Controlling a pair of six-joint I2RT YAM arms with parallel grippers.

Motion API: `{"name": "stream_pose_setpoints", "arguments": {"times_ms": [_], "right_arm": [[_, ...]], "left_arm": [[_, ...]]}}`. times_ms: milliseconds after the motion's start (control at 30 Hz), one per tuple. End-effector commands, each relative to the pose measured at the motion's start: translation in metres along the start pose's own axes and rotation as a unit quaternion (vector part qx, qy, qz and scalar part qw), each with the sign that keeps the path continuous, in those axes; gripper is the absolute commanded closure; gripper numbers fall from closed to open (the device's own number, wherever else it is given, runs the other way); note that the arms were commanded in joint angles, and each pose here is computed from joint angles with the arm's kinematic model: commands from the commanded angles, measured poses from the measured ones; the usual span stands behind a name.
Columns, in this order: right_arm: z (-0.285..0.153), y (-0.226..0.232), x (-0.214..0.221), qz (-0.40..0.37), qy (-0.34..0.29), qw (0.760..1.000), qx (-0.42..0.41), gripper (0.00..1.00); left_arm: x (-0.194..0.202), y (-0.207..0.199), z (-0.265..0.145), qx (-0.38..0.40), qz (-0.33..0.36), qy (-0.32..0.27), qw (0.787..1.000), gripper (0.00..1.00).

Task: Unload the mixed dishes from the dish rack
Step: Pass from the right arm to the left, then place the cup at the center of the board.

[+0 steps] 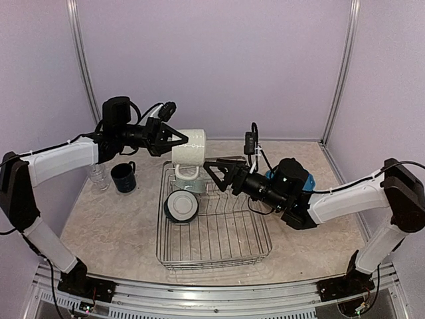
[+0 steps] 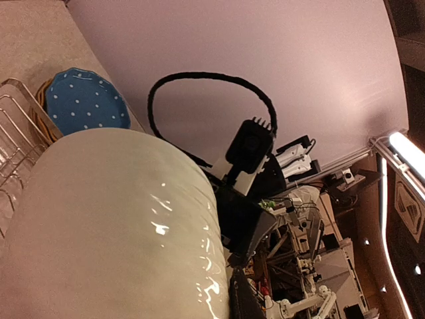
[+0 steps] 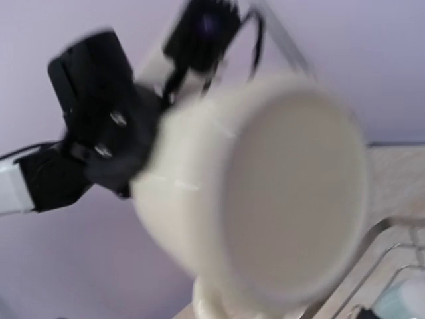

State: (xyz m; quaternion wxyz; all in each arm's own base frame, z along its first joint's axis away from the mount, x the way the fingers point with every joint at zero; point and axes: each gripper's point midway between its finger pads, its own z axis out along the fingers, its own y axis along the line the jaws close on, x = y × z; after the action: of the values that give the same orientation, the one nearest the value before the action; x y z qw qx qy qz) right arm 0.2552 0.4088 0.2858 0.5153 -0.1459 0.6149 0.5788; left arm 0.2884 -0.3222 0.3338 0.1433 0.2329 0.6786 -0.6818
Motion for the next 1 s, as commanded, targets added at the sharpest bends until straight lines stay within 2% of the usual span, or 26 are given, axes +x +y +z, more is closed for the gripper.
{"name": "stream_pose_setpoints", "arguments": {"times_ms": [0,67,200,267,367,700,967], "right_arm": [[-0.02,-0.013,-0.02,-0.025,-0.02,0.998,0.06,0.08],[-0.025,-0.017,-0.022,-0.035,-0.013,0.996,0.079,0.07],[-0.035,-0.019,-0.027,-0.048,-0.007,0.993,0.103,0.07],[-0.04,-0.02,-0.029,-0.053,-0.005,0.992,0.113,0.07],[-0.047,-0.021,-0.033,-0.057,-0.007,0.991,0.122,0.07],[-0.054,-0.017,-0.038,-0.057,-0.009,0.99,0.126,0.07],[-0.055,-0.013,-0.039,-0.058,-0.004,0.991,0.121,0.06]], "left_arm": [[-0.026,0.002,-0.033,-0.149,0.067,-0.07,0.984,1.0],[-0.036,0.019,-0.052,-0.248,0.089,-0.104,0.959,1.0],[-0.051,0.052,-0.1,-0.405,0.078,-0.164,0.896,1.0],[-0.054,0.066,-0.12,-0.467,0.067,-0.176,0.864,1.0],[-0.056,0.083,-0.137,-0.524,0.05,-0.178,0.832,1.0],[-0.043,0.148,-0.16,-0.619,-0.025,-0.124,0.775,1.0],[-0.029,0.192,-0.153,-0.623,-0.078,-0.075,0.775,1.0]]}}
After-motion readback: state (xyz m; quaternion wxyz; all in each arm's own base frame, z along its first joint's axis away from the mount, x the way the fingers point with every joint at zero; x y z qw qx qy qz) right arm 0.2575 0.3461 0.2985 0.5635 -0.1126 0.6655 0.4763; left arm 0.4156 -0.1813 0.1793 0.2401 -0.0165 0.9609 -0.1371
